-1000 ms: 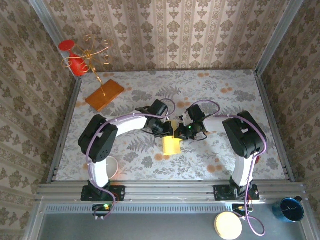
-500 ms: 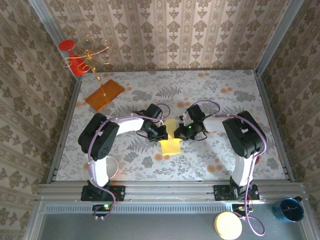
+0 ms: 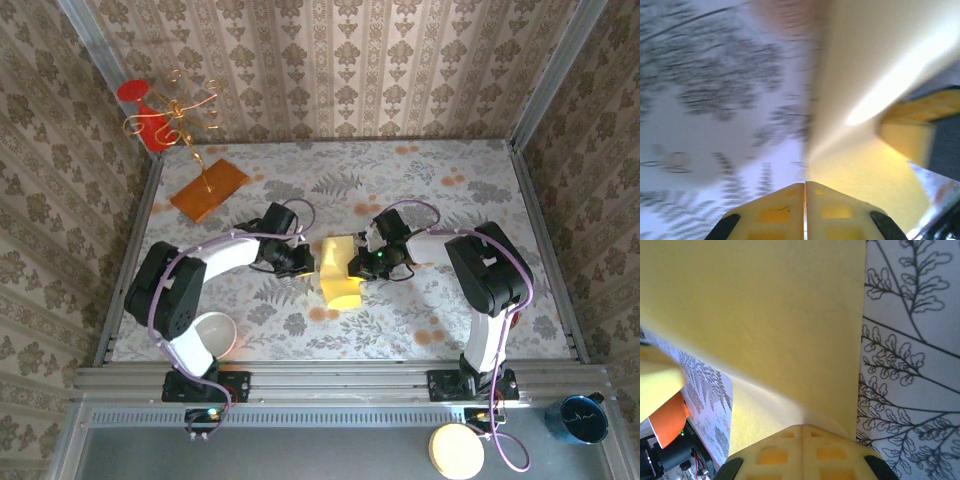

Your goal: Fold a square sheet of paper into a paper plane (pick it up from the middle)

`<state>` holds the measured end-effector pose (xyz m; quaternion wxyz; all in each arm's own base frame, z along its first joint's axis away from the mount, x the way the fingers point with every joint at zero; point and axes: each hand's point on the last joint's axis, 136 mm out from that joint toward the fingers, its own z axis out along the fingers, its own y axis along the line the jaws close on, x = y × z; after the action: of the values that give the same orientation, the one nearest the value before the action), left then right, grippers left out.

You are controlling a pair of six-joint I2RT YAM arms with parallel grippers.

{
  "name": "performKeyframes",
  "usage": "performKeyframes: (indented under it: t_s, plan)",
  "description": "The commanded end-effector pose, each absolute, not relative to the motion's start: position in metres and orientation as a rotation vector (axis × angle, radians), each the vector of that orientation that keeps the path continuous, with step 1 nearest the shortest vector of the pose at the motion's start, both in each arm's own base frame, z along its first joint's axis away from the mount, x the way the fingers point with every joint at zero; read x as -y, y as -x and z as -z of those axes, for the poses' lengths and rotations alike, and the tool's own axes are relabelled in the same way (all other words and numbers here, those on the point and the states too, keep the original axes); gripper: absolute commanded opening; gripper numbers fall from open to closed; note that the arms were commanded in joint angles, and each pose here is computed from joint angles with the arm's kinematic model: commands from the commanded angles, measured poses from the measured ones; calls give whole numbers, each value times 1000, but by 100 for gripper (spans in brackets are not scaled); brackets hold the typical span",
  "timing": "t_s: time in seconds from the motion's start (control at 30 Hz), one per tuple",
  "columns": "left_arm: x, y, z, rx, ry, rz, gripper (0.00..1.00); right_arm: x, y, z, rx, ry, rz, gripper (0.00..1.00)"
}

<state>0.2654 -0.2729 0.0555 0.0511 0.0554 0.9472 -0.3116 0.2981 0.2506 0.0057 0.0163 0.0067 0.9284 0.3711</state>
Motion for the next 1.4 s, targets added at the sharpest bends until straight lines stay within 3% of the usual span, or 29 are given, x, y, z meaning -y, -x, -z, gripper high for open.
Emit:
performKeyframes:
  t_s: [0.0, 0.13, 0.33, 0.63, 0.83, 1.07, 1.37]
  plan:
    - [315, -268, -81, -2748, -257, 1087, 10, -183, -232, 71, -3256, -276, -636, 2]
    - [340, -272, -63, -2773, -259, 1118, 10, -184, -230, 74, -3261, -282, -643, 2]
    - [339, -275, -27, -2853, -213, 1073, 10, -182, -228, 75, -3262, -289, -641, 2]
    - [265, -288, 7, -2840, 76, 975, 10, -168, -218, 84, -3299, -323, -563, 2]
    - [229, -303, -18, -2718, 127, 1022, 10, -168, -221, 82, -3290, -329, -570, 2]
    - [294, -301, -74, -2560, -109, 1192, 10, -170, -222, 81, -3282, -333, -588, 2]
    - [341, -304, -44, -2605, -111, 1326, 10, -171, -221, 85, -3290, -337, -598, 2]
